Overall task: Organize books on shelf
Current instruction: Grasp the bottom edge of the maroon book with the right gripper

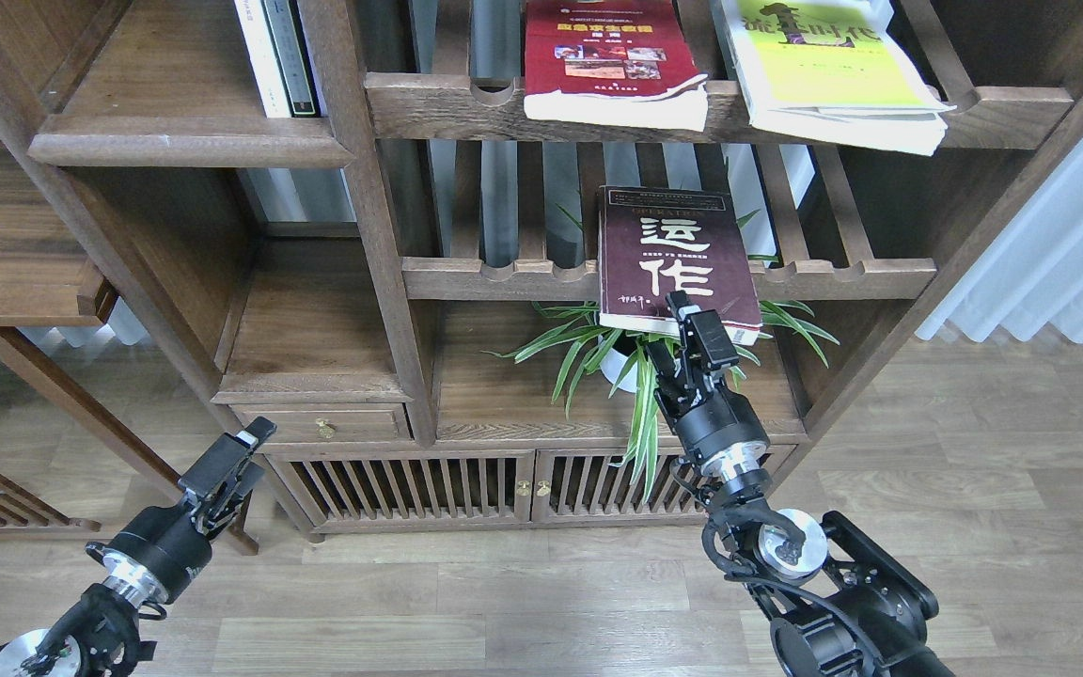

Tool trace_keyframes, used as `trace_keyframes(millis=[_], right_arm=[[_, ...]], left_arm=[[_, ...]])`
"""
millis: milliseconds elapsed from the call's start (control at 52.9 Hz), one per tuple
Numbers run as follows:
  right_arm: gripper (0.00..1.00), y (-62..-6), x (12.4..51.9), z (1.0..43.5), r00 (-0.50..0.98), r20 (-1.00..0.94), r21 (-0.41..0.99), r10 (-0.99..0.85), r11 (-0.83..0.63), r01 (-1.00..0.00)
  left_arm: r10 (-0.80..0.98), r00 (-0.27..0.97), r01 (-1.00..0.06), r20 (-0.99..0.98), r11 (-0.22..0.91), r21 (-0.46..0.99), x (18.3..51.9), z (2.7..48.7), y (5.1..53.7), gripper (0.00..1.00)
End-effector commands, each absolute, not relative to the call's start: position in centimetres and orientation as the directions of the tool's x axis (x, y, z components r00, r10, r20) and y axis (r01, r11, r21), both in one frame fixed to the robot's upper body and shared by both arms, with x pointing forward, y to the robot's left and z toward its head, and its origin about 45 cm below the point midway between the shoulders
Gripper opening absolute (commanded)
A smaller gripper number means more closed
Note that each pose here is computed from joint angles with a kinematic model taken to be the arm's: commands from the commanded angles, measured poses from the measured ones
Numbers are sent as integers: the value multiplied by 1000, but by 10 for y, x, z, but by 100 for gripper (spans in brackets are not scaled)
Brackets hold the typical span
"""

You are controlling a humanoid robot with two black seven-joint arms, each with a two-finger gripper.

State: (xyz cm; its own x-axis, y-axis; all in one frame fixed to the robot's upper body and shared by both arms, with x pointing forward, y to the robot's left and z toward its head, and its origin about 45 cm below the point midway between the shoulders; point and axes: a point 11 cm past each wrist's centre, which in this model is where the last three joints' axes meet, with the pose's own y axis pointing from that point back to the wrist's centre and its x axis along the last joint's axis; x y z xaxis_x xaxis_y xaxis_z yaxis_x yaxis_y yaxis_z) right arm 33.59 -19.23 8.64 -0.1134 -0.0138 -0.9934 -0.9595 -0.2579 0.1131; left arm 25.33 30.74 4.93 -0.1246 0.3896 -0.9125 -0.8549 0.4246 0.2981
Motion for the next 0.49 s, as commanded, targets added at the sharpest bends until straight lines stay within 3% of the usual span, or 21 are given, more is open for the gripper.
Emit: trace_keyframes(millis=[0,57,151,472], right_arm=[[92,-190,346,91,-138,-990,140,-25,-260,-956],[86,-190,350,96,-129,-992,129,-17,-258,-957],[68,-191,352,97,-133,-991,126,13,-249,-960],[55,-189,350,93,-151,-989,144,5,-254,-956]], left_arm=[[389,-124,-855,-913,425,298,254,49,307,100],[388,-125,-855,-913,424,297,254,49,307,100],[389,-124,-857,-913,421,296,254,50,308,100],[387,-126,-860,-913,417,295,254,50,309,100]])
